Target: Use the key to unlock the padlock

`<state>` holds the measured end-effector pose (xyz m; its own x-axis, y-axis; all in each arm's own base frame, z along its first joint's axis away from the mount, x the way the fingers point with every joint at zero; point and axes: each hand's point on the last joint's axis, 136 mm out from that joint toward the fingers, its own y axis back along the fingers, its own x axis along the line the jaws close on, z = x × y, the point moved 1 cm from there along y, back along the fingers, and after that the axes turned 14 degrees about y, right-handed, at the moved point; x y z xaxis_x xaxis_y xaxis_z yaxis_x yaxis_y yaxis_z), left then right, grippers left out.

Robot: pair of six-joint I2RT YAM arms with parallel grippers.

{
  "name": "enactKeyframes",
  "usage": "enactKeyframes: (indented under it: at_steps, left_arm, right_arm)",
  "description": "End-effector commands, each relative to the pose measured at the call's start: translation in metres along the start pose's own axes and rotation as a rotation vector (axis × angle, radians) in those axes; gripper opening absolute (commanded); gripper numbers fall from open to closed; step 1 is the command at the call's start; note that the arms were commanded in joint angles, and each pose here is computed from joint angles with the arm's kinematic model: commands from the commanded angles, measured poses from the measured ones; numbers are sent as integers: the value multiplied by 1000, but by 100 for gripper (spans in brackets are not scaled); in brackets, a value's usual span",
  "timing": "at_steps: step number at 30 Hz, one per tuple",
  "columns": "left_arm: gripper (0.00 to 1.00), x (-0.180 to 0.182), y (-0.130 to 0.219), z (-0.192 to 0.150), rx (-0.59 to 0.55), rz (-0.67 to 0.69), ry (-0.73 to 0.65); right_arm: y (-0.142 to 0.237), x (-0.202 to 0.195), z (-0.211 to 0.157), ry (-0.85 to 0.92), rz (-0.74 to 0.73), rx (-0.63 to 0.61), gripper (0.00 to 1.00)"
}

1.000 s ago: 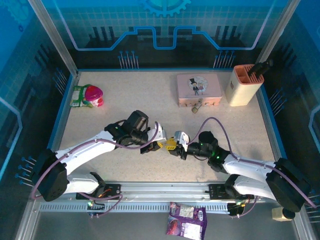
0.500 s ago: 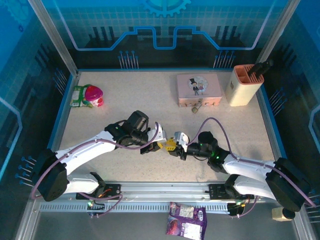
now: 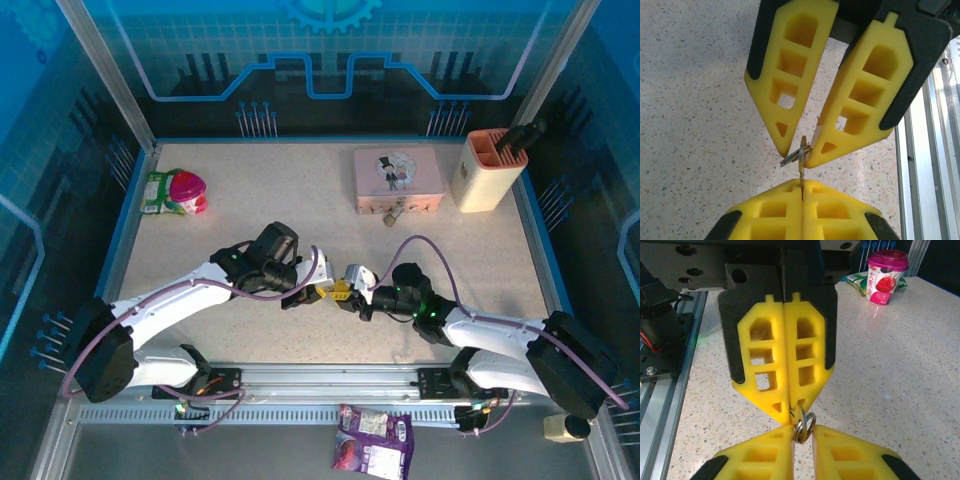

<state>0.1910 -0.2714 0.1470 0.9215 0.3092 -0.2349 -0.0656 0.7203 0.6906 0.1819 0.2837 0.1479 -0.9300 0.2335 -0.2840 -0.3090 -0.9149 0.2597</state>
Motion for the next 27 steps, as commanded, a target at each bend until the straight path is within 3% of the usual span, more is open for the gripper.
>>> enactKeyframes:
  at_steps: [1, 5, 10, 16, 22, 27]
  left_arm:
    - [0, -4, 2, 6, -17, -2, -46]
    - [0, -3, 5, 10, -55, 25, -72]
    - [6, -3, 11, 16, -119, 55, -97]
    - [22, -15, 24, 30, -252, 48, -139]
    - [41, -7, 39, 38, -407, 135, -127]
    - [50, 4, 82, 50, -727, 143, 36]
  right_arm:
    - [-4, -2, 13, 29, 4, -20, 12]
    - [-3, -3, 13, 24, 3, -15, 1]
    - [1, -6, 15, 18, -23, -30, 0]
    - [5, -17, 25, -27, -92, -68, 0]
    - [13, -31, 37, -114, -174, -174, 0]
    - [20, -39, 53, -230, -208, -298, 0]
